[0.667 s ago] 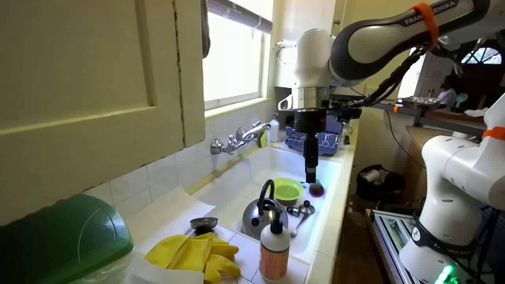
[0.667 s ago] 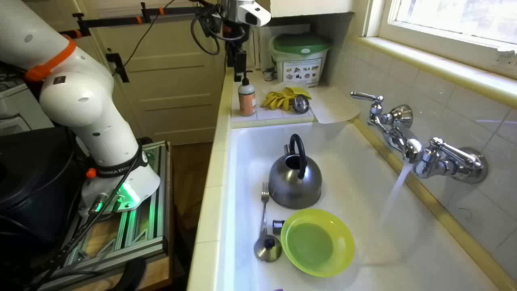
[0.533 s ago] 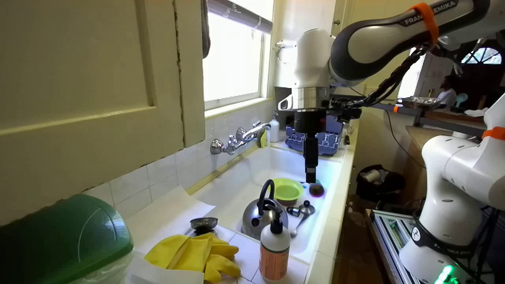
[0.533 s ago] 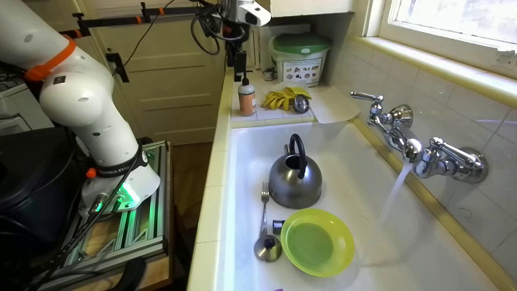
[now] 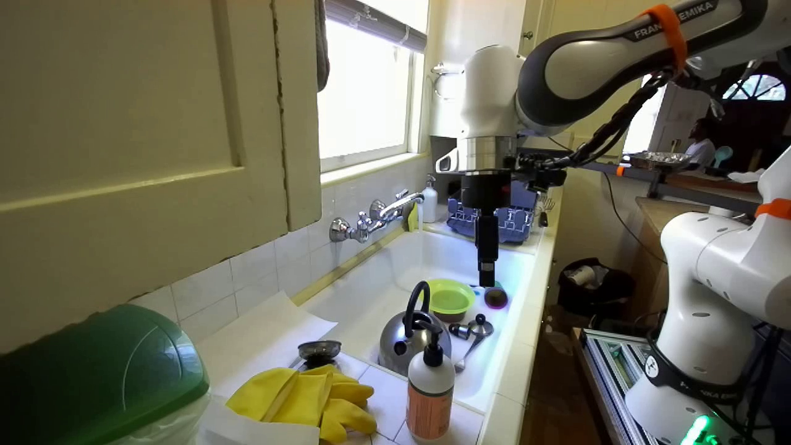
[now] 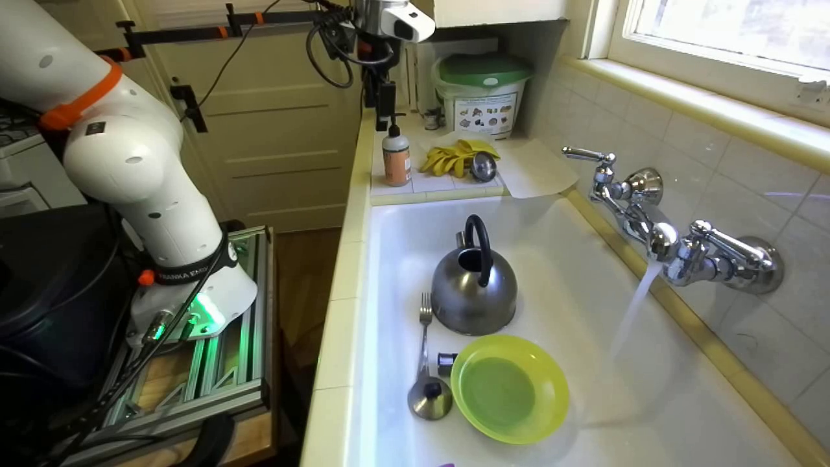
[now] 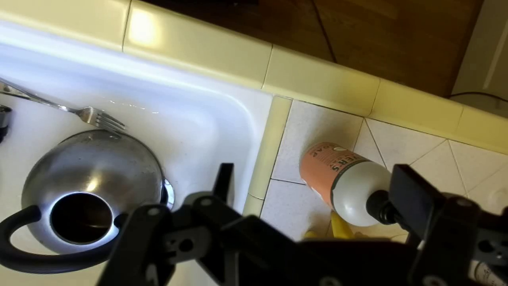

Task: Close the tap

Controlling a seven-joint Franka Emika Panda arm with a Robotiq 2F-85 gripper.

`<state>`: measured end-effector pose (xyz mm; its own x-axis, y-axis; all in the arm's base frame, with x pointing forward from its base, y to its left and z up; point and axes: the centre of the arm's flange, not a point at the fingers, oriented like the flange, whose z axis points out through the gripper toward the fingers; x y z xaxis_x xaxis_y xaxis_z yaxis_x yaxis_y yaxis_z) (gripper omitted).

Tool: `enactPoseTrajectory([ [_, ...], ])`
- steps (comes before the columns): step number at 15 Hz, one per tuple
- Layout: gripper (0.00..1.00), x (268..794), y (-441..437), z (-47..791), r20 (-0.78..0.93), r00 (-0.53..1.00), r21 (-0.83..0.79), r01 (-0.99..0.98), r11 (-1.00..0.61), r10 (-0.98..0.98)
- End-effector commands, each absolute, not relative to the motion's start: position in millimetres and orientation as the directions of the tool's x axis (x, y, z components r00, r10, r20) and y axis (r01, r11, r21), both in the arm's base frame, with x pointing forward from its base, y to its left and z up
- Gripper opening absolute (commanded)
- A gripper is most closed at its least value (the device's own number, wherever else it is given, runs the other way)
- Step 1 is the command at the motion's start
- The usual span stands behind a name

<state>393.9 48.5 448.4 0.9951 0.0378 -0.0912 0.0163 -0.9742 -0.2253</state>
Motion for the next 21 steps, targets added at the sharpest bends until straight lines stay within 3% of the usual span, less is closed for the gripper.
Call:
enactPoseTrajectory([
  [1, 1.00, 393.9, 48.5, 448.4, -0.091, 0.995, -0.225, 0.016, -0.974, 0.038],
  [5, 1.00, 428.3, 28.9, 462.7, -0.027, 0.996, -0.136, 0.081, -0.987, 0.085],
  [14, 1.00, 534.2, -35.0, 483.8, -0.053, 0.888, 0.110, 0.460, -0.881, 0.457],
  [19, 1.00, 574.5, -82.3, 479.6, -0.033, 0.864, 0.159, 0.501, -0.851, 0.503],
  [21, 1.00, 558.9, -73.1, 478.7, -0.031, 0.874, 0.149, 0.485, -0.862, 0.486],
])
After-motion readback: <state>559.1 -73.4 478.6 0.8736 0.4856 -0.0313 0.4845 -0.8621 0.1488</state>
